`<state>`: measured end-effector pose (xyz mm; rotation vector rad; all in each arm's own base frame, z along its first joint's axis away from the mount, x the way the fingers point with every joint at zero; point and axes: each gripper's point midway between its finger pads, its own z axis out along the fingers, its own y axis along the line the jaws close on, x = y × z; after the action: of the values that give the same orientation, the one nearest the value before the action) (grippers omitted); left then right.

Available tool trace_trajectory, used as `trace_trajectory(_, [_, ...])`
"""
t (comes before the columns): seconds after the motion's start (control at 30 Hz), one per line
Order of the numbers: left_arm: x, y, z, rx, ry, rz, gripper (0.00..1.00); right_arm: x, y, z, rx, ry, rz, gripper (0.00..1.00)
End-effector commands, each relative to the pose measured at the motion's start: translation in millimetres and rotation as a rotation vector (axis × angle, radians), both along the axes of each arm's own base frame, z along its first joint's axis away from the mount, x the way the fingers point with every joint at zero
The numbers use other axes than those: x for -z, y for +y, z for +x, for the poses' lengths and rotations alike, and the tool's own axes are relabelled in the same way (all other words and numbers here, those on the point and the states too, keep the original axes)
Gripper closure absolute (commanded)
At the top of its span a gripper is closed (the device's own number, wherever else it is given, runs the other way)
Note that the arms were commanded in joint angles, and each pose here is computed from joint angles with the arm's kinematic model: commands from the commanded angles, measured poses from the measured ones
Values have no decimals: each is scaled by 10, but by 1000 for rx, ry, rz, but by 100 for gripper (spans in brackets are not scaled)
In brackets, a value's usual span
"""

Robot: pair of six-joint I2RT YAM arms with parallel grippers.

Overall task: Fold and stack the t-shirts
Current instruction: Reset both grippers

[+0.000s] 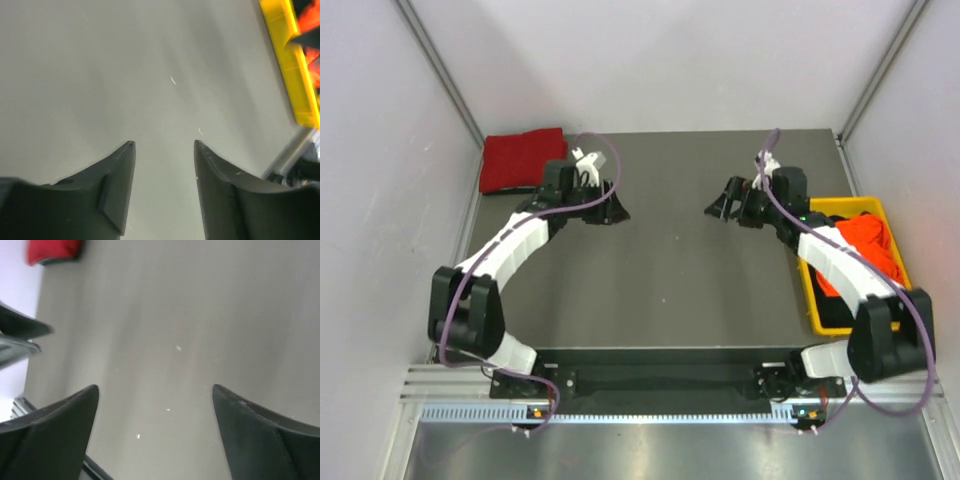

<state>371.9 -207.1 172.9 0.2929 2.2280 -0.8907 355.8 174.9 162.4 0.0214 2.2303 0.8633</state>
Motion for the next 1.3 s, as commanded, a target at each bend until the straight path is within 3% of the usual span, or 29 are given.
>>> trace_trajectory(0.0, [-586,-34,-256,39,-141,-134,27,-659,-21,-179,51,-156,-23,1])
trace_trajectory(0.1, [-830,71,-470,20,-210,-132,2,-901,-52,-391,75,-202,-10,0])
trace_trajectory(0.13, [-899,100,-514,13,-228,-127,1,-947,-68,-442,79,-209,-15,0])
trace_trajectory(0.37, [-1311,277,-882,-48,-351,-156,1,-1108,-276,-770,148,-274,-12,0])
trace_trajectory(0.5, [-1393,276,-1072,-47,-343,-211,1,-1243,-68,-907,41,-323,103,0])
trace_trajectory(0.6, [-1417,268,-1091,-55,-333,-236,1,-1325,1,-886,28,-313,151,0])
trace_trajectory(0.73, [-1490,283,-1062,-58,-357,-221,1,-1242,10,-858,12,-259,105,0])
trace_trajectory(1.27, [-1514,300,-1017,-66,-356,-198,1,-1407,-63,-913,-1,-391,70,0])
